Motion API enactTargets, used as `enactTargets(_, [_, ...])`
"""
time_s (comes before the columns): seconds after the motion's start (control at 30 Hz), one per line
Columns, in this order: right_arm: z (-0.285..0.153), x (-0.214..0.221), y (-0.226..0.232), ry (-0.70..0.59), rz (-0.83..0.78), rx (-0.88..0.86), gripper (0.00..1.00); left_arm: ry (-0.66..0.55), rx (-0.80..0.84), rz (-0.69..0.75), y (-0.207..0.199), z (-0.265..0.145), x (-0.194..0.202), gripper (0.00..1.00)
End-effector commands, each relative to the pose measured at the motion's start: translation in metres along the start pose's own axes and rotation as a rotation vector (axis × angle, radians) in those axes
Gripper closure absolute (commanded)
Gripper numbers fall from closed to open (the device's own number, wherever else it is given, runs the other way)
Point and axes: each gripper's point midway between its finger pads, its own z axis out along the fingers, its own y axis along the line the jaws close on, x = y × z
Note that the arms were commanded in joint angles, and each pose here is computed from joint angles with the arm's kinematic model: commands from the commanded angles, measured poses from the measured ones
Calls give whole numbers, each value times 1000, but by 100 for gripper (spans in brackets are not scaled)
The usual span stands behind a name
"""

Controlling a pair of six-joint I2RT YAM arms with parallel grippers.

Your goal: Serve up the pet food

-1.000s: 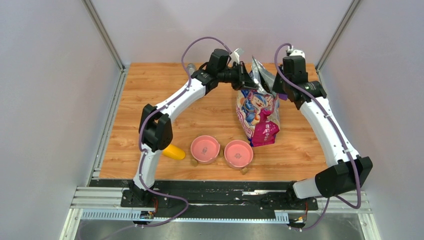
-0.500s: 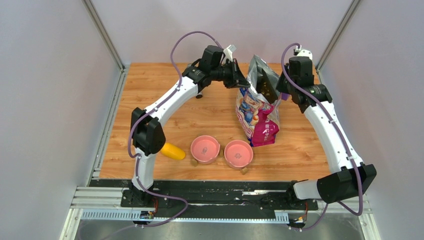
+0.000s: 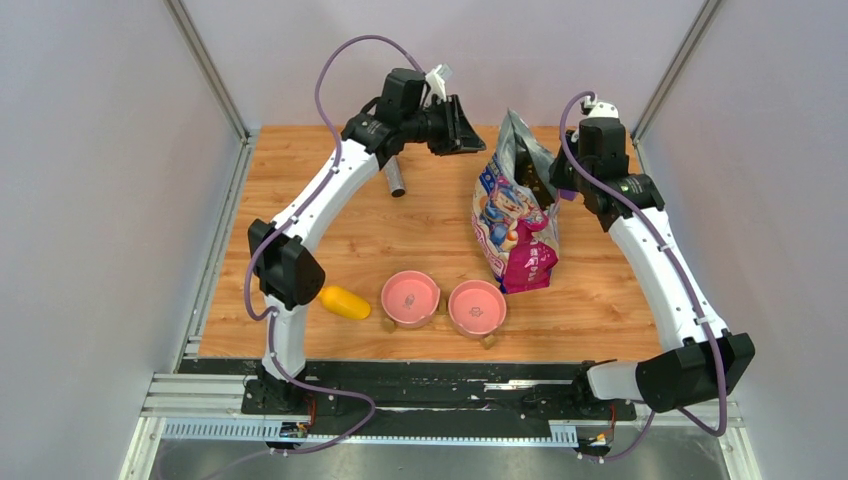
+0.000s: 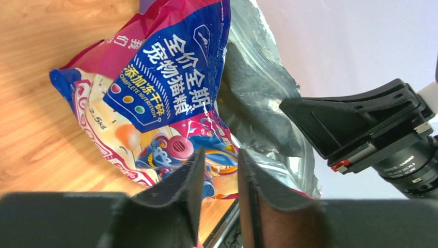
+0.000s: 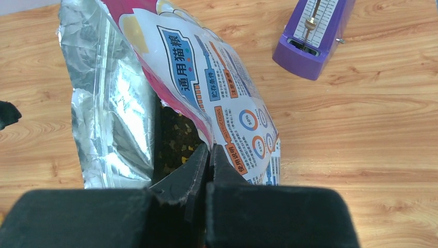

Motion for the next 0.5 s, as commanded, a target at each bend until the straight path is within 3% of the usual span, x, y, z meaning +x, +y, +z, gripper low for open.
enactTargets(0.0, [-4, 6, -2, 16, -15, -14, 100, 2, 63, 104, -18, -3, 0, 47])
enactTargets(0.07, [-4, 8, 0, 19, -14, -23, 100, 5, 80, 138, -21, 4, 3, 33])
enactTargets(0.23, [-3, 12, -1, 29, -13, -23, 100, -1, 93, 182, -26, 19, 11, 14])
enactTargets(0.47, [-2, 15, 0, 34, -12, -29, 100, 59, 63, 72, -14, 51, 31, 14])
